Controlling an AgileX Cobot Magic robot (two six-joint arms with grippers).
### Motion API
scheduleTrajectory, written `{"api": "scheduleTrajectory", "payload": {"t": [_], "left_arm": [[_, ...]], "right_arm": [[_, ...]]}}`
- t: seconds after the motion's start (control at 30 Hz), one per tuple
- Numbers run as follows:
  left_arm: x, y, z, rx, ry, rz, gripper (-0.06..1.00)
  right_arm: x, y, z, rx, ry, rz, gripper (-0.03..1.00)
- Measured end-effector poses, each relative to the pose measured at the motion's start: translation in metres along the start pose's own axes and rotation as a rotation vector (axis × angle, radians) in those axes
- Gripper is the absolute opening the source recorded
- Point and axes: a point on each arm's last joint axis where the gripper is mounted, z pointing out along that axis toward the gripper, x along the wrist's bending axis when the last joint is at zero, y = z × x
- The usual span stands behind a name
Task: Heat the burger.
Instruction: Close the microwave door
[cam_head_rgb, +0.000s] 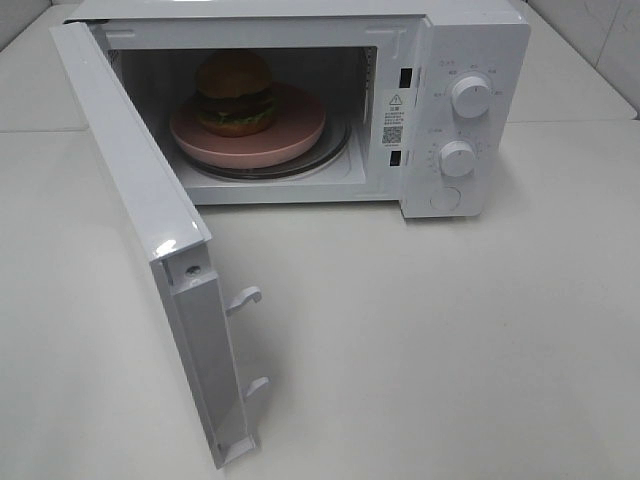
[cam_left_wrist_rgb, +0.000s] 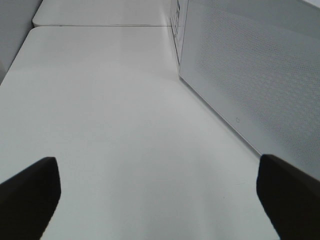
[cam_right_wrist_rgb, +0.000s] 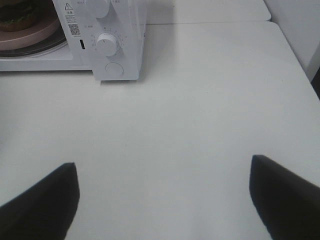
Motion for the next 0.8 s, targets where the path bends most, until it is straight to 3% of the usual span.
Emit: {"api": "scheduleTrajectory", "payload": {"t": [0.27, 0.5, 0.8], "left_arm": [[0.000, 0.000, 0.000, 0.000, 0.000, 0.000, 0.99], [0.000, 0.000, 0.000, 0.000, 0.000, 0.000, 0.99], [0.000, 0.000, 0.000, 0.000, 0.000, 0.000, 0.99]], "right_arm": [[-0.003, -0.008, -0.010, -0.043, -0.046, 0.009, 0.89], [-0.011, -0.017, -0.008, 0.025, -0.125, 0.028, 0.89], [-0.011, -0.020, -0.006, 0.045, -0.124, 0.032, 0.89]]}}
